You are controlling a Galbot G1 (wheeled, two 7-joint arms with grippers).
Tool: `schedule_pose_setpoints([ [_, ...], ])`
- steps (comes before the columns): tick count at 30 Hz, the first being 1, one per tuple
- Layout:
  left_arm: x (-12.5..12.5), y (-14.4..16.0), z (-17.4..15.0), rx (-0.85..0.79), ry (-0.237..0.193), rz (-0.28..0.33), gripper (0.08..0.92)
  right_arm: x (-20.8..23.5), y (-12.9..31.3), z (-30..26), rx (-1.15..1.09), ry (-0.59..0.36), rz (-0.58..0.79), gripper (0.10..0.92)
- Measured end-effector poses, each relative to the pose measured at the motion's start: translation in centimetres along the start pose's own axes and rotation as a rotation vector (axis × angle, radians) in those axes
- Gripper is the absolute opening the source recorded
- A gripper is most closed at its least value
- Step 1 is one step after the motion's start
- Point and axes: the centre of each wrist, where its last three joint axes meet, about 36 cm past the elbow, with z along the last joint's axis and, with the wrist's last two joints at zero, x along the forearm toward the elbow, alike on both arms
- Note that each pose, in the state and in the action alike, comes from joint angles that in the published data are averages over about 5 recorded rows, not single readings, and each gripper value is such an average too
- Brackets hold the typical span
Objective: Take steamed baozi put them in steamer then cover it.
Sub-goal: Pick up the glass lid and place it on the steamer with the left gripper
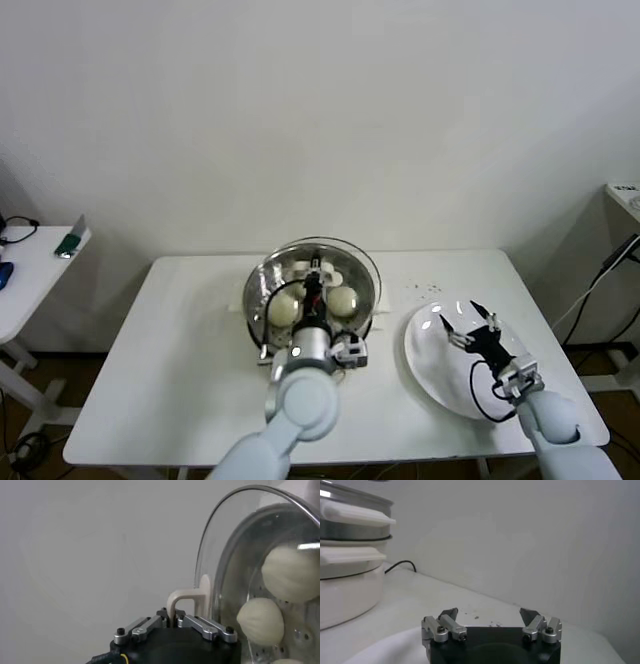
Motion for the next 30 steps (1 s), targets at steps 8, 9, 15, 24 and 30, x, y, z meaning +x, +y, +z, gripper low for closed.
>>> schedule_pose_setpoints([
  [8,-0.6,-1.3,-0.6,-0.045,0.017,0.021,0.157,0.3,-0.5,-0.1,-0.016,-0.014,0.002,0.823],
  [9,-0.6,-1.4,-0.7,-0.048,0.019,0.023,0.157,0.3,-0.6,-0.2,-0.018,-0.016,0.003,0.823],
  [15,-1.1,-1.9,-0.8,-0.069,0.027,0.025,0.157,0.4,-0.8,-0.2,-0.028,-0.024,0.005,0.823],
  [24,-1.7,-2.1,-0.4,-0.084,0.04,0.016,0.157,0.6,-0.9,0.0,-0.035,-0.025,0.006,0.823],
  [30,-1.5,-2.5,-0.2,-0.083,0.04,0.029,0.157,0.6,-0.9,0.0,-0.036,-0.025,0.004,0.823],
])
